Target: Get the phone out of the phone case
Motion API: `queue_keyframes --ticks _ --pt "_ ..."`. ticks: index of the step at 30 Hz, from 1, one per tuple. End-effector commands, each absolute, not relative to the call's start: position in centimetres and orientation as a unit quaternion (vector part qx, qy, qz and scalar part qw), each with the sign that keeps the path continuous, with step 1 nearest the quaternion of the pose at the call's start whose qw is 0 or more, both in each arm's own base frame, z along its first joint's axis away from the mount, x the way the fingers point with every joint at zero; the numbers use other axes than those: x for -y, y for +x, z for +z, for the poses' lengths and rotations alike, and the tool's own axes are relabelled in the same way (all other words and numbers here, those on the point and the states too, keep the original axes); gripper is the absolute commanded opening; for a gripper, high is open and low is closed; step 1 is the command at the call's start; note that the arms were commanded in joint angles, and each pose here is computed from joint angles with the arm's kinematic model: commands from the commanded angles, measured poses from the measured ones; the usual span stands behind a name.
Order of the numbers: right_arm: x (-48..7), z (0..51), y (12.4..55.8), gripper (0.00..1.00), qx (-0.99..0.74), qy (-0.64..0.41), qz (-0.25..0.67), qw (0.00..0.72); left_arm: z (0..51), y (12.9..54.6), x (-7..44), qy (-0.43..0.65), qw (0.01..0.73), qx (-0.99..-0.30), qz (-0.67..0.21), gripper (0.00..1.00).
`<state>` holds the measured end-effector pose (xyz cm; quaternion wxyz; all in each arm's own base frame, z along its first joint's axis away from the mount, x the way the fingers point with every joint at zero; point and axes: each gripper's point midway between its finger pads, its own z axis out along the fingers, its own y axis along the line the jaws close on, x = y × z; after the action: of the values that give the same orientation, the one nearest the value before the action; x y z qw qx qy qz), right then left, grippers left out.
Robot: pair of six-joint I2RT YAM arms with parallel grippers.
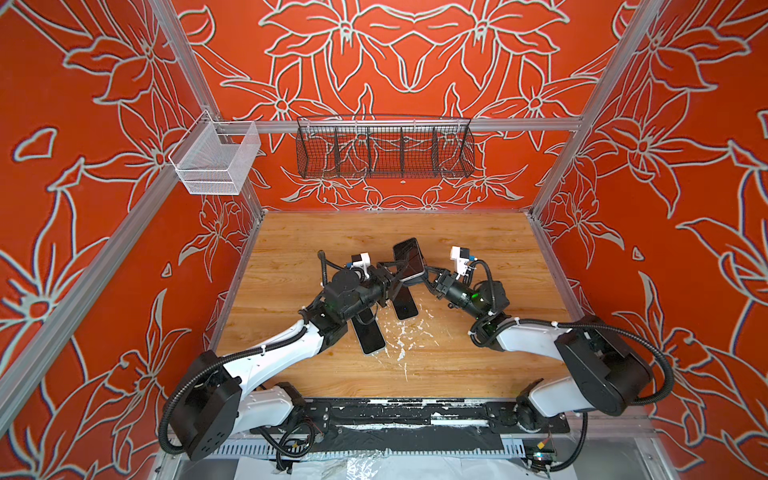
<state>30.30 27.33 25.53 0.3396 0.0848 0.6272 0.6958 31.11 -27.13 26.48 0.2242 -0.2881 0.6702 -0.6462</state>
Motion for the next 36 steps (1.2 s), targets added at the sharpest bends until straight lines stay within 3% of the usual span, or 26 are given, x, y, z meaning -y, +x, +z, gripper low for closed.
queue_keyframes --ticks 1,9,23,36 --pt "-27.0 29.3 28.9 0.03 -0.580 0.048 0.724 0.369 25.3 31.6 26.9 -0.295 0.225 -0.673 -0.639 0.47" --pt "-27.1 29.1 28.9 0.03 -0.582 0.049 0.724 0.367 25.1 32.0 26.8 -0.296 0.224 -0.673 -0.639 0.34" --pt "-26.6 26.4 29.5 0.03 -0.615 0.070 0.691 0.373 26.7 32.2 28.1 -0.268 0.208 -0.664 -0.667 0.02" --pt "-25.9 21.6 30.6 0.03 -0.681 0.091 0.614 0.389 31.3 30.6 28.6 -0.224 0.198 -0.640 -0.708 0.00"
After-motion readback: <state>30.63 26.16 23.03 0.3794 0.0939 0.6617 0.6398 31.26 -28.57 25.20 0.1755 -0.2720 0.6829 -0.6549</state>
